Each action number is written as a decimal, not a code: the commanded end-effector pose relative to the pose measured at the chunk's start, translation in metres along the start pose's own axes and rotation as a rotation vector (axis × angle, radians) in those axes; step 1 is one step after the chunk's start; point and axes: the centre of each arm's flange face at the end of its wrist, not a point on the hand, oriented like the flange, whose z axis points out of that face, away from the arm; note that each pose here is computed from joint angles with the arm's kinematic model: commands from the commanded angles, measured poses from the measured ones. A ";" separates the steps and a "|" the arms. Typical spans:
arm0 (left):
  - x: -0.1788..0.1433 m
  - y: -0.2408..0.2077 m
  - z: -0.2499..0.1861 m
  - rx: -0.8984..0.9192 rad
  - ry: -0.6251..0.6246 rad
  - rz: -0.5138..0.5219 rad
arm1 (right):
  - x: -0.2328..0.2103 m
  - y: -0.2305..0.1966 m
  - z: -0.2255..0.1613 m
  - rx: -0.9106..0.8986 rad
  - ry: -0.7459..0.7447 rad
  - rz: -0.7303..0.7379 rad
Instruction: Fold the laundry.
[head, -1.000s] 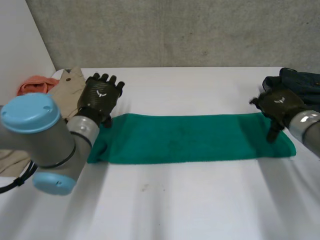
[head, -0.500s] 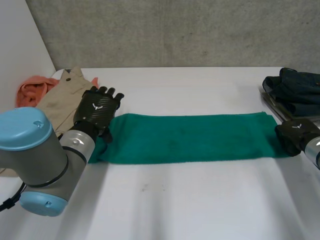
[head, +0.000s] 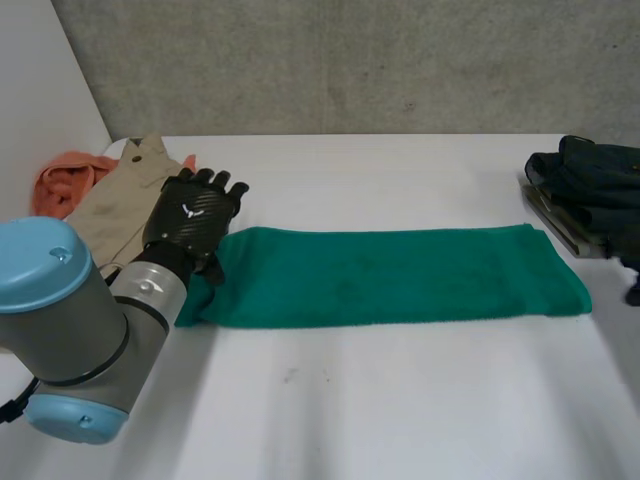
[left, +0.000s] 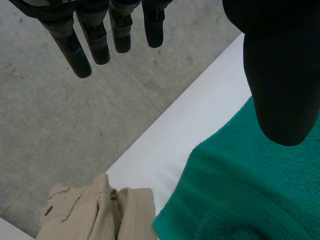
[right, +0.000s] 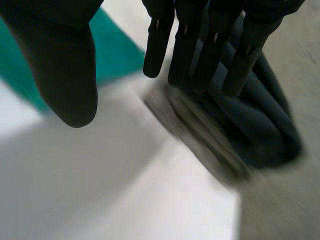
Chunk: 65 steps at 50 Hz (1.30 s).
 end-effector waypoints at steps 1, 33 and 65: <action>0.002 0.002 -0.001 -0.005 0.005 -0.002 | -0.029 -0.015 -0.001 0.088 -0.146 0.134; -0.001 -0.003 -0.004 0.006 -0.003 -0.010 | -0.006 0.015 0.013 -0.093 0.102 0.005; -0.013 -0.021 -0.023 0.048 -0.037 -0.011 | -0.260 -0.170 -0.080 0.661 -0.386 -0.313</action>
